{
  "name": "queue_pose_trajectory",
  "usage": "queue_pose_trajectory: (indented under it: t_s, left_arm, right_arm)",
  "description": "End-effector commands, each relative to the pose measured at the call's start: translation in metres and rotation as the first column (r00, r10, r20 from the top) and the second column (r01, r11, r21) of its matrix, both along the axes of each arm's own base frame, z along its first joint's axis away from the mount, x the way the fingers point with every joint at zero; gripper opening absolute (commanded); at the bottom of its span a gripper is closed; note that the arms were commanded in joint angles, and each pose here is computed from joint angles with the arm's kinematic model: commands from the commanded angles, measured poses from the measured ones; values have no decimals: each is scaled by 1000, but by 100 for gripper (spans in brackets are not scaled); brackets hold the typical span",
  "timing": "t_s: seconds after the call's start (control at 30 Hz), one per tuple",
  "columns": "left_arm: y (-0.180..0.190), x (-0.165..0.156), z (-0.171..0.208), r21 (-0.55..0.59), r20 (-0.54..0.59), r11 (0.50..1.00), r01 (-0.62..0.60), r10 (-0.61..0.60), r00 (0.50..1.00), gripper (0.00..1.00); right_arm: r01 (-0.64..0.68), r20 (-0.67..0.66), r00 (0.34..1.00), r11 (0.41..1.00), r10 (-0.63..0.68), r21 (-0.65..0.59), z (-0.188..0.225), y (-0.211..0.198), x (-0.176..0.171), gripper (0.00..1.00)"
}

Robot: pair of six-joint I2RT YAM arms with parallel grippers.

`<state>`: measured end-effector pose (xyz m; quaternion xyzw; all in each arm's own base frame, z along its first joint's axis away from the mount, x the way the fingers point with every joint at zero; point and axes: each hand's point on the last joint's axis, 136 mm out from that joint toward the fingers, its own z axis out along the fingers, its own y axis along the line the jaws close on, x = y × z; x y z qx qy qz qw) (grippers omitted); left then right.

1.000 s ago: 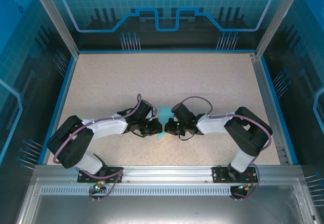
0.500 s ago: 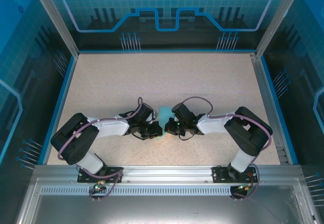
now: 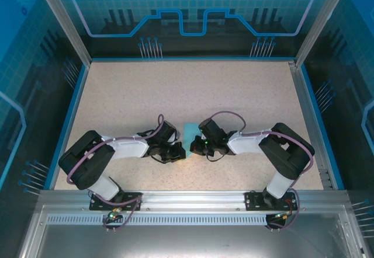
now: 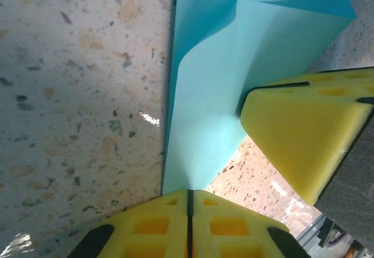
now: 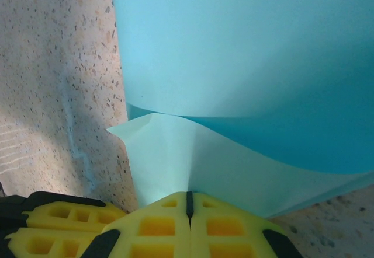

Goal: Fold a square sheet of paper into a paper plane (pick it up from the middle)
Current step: Third fold the triangle at the center of the table.

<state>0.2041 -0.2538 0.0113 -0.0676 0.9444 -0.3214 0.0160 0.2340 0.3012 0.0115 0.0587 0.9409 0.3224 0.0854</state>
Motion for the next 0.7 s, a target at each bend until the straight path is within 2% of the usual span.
queue_pose_trajectory:
  t_s: [0.0,0.27,0.43,0.67]
  left_arm:
    - [29,-20,-27,160,-77,987,0,13,997,8]
    - [37,-29,-40,199,-123,980,2,23,992,6]
    - [38,-30,-41,201,-126,980,1,25,992,6]
    - [36,-29,-39,201,-125,980,3,22,992,6]
  right_arm:
    - [-4,22,1000,989,7,-147,-21,-34,2,4]
    - [-6,106,994,982,27,-191,-18,-61,24,5]
    - [27,108,994,981,-6,-193,-19,-78,39,4]
    - [31,208,978,984,7,-177,22,-76,51,5]
